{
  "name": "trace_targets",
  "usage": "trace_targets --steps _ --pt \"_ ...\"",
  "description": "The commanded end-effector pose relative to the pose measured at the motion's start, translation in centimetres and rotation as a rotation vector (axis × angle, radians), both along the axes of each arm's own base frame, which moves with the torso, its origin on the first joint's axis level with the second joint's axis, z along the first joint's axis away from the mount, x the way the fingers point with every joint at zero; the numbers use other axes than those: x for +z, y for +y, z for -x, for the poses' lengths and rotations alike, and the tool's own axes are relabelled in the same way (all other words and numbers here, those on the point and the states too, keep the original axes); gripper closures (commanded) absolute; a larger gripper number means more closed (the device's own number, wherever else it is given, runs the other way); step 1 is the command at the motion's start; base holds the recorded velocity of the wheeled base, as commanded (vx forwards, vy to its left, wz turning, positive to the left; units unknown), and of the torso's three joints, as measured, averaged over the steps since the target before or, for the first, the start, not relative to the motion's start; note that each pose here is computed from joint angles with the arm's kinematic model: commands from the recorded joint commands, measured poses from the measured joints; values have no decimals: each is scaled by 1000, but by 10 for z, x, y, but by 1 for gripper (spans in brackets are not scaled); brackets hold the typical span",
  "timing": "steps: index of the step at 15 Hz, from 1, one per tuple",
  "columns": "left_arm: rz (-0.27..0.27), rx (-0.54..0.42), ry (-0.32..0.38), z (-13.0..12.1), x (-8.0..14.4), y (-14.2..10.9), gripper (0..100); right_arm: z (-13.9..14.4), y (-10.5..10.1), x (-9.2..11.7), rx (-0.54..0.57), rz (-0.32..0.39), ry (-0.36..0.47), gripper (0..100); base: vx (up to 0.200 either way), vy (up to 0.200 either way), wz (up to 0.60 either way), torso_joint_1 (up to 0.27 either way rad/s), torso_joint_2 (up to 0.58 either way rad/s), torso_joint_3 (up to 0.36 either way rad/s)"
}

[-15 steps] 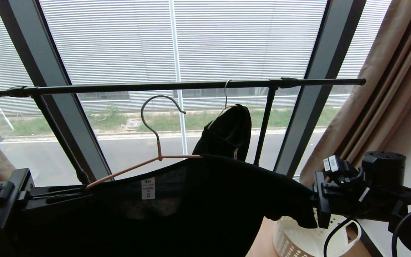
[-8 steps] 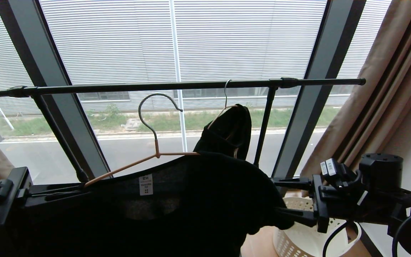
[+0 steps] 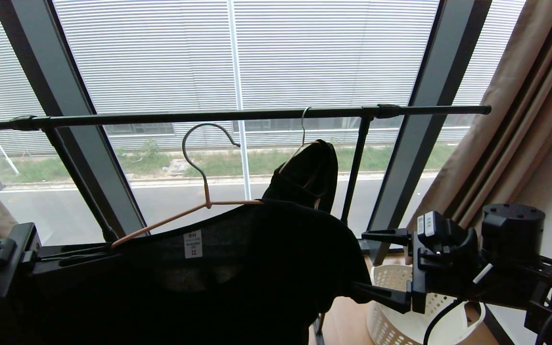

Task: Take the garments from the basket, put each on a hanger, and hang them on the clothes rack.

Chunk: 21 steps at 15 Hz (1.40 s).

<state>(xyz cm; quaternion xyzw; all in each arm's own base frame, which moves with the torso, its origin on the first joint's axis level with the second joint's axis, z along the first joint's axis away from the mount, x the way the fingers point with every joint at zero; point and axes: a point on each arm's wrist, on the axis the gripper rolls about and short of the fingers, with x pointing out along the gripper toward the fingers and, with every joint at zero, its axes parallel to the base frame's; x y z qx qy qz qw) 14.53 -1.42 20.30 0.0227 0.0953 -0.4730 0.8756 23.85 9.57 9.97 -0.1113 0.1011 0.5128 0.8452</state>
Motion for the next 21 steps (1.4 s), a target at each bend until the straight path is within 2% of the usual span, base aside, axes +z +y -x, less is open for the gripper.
trace_targets --steps 1,4,6,8,13,17,21 --pt "-2 7 0 0 0 0 100 12 0 26 -5 -51 -64 0 0 0 0 0 0 0" --pt "-3 13 3 2 0 1 100 19 -3 49 -41 -109 -94 0 0 0 0 0 0 0" --pt "-9 24 -4 5 1 1 100 19 -4 57 -81 -135 -98 0 0 0 0 0 0 0" --pt "-33 68 14 6 -1 1 100 18 -3 57 -122 -129 -102 0 0 0 0 0 0 0" --pt "-129 157 24 4 -6 1 100 17 0 53 -122 -120 -87 0 0 0 0 0 0 0" --pt "-276 218 31 4 -15 4 100 16 1 51 -121 -115 -77 0 0 0 0 0 0 0" --pt "-308 239 47 0 -20 7 100 13 2 47 -121 -108 -65 0 0 0 0 0 0 0"
